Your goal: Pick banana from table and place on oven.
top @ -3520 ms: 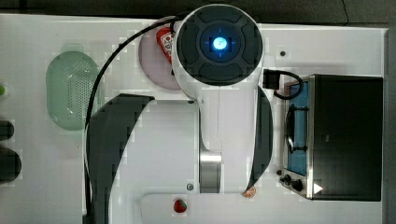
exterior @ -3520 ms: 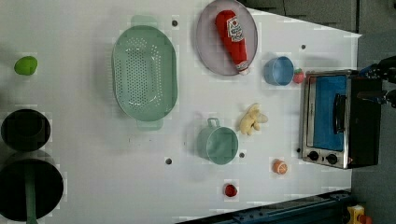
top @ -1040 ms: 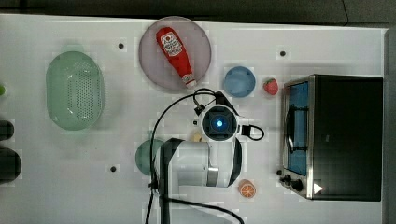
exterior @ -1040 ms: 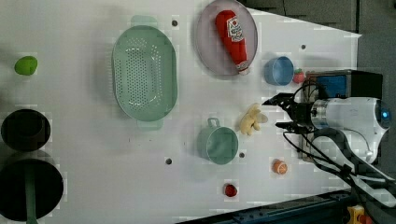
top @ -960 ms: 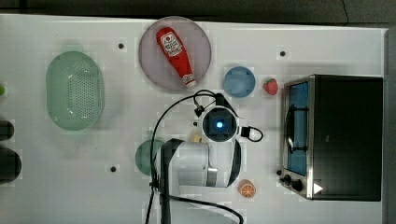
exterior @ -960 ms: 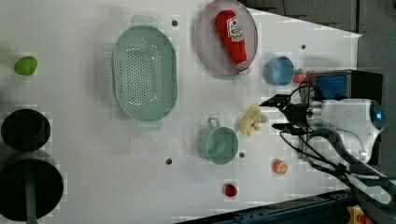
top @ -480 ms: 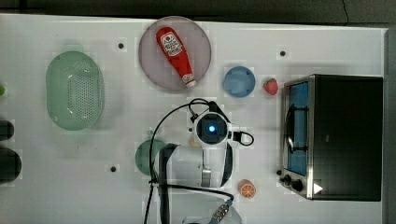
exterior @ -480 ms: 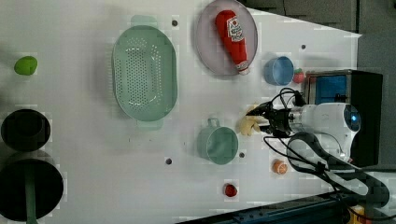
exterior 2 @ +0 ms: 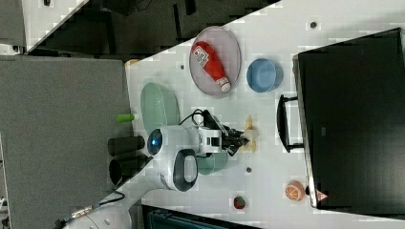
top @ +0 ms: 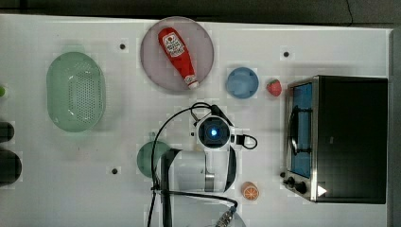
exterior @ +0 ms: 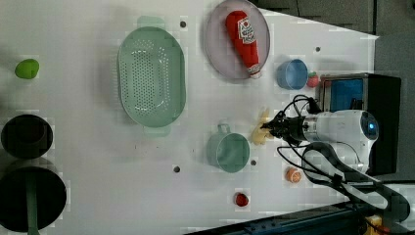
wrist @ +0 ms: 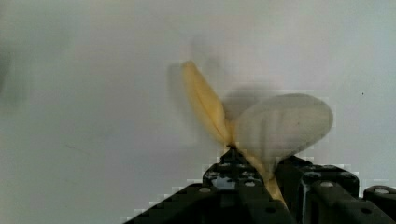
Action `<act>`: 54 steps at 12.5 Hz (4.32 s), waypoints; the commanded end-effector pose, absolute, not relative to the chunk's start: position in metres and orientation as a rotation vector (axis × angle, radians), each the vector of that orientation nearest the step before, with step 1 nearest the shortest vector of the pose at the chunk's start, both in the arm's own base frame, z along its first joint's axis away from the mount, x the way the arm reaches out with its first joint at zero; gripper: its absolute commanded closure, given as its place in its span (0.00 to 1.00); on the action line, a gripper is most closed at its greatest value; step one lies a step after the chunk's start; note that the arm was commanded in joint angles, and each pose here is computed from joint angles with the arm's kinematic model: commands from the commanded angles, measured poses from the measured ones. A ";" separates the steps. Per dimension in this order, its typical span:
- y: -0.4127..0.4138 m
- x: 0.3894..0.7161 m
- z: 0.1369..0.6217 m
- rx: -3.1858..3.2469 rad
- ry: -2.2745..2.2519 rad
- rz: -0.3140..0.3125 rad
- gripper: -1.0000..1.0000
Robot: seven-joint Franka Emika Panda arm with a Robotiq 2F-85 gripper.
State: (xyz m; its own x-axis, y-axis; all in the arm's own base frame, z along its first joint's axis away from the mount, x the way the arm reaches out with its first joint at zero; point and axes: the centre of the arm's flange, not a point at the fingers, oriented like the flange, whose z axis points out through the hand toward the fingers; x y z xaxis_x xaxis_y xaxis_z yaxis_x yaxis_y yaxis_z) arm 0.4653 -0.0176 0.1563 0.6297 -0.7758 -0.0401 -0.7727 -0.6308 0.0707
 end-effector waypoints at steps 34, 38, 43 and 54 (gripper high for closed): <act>-0.365 0.470 0.457 2.874 -1.002 0.041 0.23; -0.347 0.482 0.480 2.898 -0.950 0.078 0.00; -0.230 0.499 0.550 2.911 -1.204 -0.002 0.00; -0.043 0.451 0.649 2.744 -1.444 0.017 0.00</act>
